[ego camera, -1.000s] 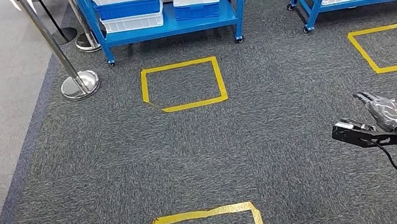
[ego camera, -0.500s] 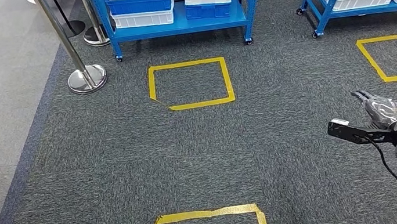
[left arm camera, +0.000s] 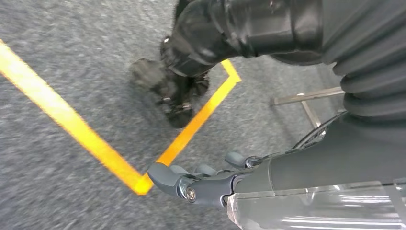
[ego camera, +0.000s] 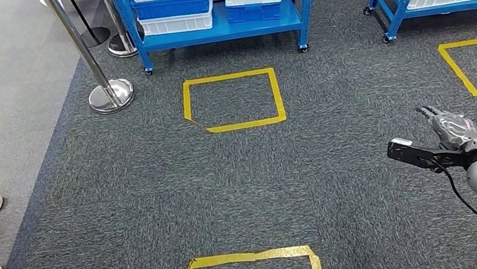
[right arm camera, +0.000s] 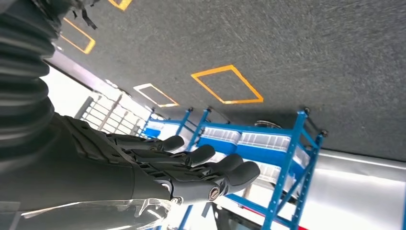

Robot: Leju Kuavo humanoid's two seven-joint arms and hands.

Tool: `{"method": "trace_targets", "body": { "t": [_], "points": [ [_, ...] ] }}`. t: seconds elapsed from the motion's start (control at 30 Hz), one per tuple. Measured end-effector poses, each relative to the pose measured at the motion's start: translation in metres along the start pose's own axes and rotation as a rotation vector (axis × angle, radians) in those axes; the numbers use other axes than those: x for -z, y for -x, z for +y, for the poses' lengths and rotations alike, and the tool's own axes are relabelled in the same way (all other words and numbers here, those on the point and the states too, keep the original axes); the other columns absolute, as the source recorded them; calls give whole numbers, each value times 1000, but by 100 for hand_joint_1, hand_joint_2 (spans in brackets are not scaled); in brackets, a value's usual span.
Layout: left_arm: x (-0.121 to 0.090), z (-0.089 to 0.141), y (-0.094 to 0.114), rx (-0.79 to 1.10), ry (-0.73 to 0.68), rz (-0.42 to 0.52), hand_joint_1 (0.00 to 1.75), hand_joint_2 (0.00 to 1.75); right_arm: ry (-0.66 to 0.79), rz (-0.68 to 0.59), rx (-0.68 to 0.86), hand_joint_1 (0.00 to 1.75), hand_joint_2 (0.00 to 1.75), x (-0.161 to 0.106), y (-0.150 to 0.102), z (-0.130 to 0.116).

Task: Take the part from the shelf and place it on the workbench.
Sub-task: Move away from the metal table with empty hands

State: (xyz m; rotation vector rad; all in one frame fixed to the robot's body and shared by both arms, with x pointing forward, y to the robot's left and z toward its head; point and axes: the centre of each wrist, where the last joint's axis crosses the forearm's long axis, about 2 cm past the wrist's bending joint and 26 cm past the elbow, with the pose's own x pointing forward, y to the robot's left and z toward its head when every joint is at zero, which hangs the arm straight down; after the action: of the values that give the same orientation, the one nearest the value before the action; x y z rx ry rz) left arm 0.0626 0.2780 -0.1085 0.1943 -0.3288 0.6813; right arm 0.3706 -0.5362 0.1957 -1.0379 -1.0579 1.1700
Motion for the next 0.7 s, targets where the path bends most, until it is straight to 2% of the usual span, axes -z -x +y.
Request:
{"method": "trace_targets", "body": {
  "t": [0.03, 0.17, 0.37, 0.57, 0.7],
  "points": [
    [0, 0, 0, -1, 3, -4, 0, 0, -2, 1, 6, 0, 0, 1, -1, 1],
    [0, -2, 0, -14, 12, -23, 0, 0, -11, -19, 54, 0, 0, -2, 1, 15],
    [0, 1, 2, -32, -12, -3, 0, 0, -7, -19, 196, 0, 0, -29, 1, 89],
    [0, 2, 2, -42, -25, 1, 0, 0, -40, 33, 301, 0, 0, -49, -4, 134],
    [0, 4, 2, -33, -39, -1, 0, 0, -32, 85, 285, 0, 0, -71, -15, 175]
  ]
}}
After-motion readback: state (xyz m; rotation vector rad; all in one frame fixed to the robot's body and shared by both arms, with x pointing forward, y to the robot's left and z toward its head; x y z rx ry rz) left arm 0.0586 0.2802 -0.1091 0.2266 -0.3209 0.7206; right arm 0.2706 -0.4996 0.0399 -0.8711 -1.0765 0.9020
